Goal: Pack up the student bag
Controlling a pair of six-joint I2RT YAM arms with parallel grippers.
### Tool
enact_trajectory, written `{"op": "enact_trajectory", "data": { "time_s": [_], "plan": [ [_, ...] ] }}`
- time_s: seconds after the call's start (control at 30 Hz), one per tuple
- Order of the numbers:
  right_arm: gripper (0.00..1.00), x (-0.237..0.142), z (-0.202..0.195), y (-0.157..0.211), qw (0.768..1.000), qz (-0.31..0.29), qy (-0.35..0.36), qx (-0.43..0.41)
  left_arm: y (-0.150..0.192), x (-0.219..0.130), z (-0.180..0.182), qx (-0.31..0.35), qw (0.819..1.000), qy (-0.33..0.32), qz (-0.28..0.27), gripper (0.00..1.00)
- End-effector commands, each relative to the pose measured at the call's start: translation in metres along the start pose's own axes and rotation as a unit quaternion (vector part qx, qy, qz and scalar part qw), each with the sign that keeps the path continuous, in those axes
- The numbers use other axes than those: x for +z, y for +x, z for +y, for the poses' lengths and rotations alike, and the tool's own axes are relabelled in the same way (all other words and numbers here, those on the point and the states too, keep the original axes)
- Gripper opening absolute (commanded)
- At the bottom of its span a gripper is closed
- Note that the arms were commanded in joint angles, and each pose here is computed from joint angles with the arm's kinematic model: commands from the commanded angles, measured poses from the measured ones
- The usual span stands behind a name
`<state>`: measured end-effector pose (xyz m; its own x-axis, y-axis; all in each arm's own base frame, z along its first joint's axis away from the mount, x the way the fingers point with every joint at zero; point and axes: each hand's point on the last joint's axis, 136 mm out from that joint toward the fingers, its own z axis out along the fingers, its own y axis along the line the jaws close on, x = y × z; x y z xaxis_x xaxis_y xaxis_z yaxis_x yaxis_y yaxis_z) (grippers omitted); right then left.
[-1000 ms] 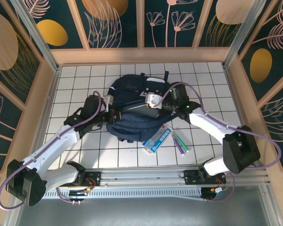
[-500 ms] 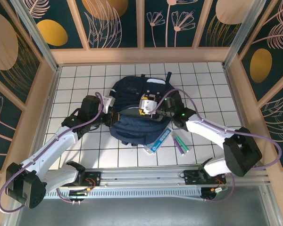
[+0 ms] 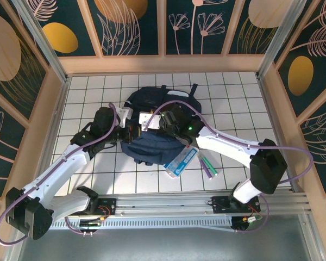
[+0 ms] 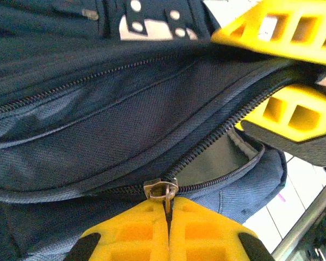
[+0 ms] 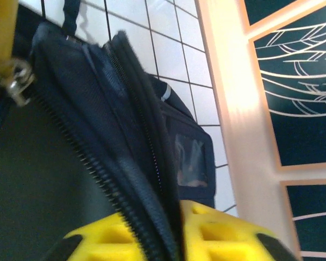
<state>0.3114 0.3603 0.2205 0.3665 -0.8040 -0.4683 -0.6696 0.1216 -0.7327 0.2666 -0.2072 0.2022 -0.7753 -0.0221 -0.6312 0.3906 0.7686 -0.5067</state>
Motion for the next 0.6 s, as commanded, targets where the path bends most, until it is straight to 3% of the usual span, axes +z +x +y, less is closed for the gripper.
{"op": "enact_trajectory", "data": {
  "time_s": [0.0,0.1,0.33,0.43,0.57],
  "plan": [
    [0.0,0.004,-0.007,0.023,0.998,0.059,0.008,-0.028,-0.035,-0.022,-0.034,0.017,0.997,0.049,-0.064,0.0],
    [0.0,-0.003,-0.017,0.018,0.999,0.042,0.002,-0.024,-0.037,-0.026,-0.015,0.009,0.997,0.004,-0.077,0.0],
    [0.0,-0.053,-0.078,-0.003,0.995,-0.086,0.009,-0.04,-0.029,-0.027,0.054,0.018,0.991,-0.1,-0.083,0.0],
    [0.0,-0.073,-0.067,0.001,0.984,-0.129,-0.029,-0.12,-0.03,-0.025,0.08,0.028,0.987,-0.136,-0.084,0.0],
    [0.0,-0.08,-0.06,0.014,0.98,-0.134,-0.043,-0.143,-0.03,-0.017,0.101,0.033,0.983,-0.151,-0.095,0.0]
  ]
}}
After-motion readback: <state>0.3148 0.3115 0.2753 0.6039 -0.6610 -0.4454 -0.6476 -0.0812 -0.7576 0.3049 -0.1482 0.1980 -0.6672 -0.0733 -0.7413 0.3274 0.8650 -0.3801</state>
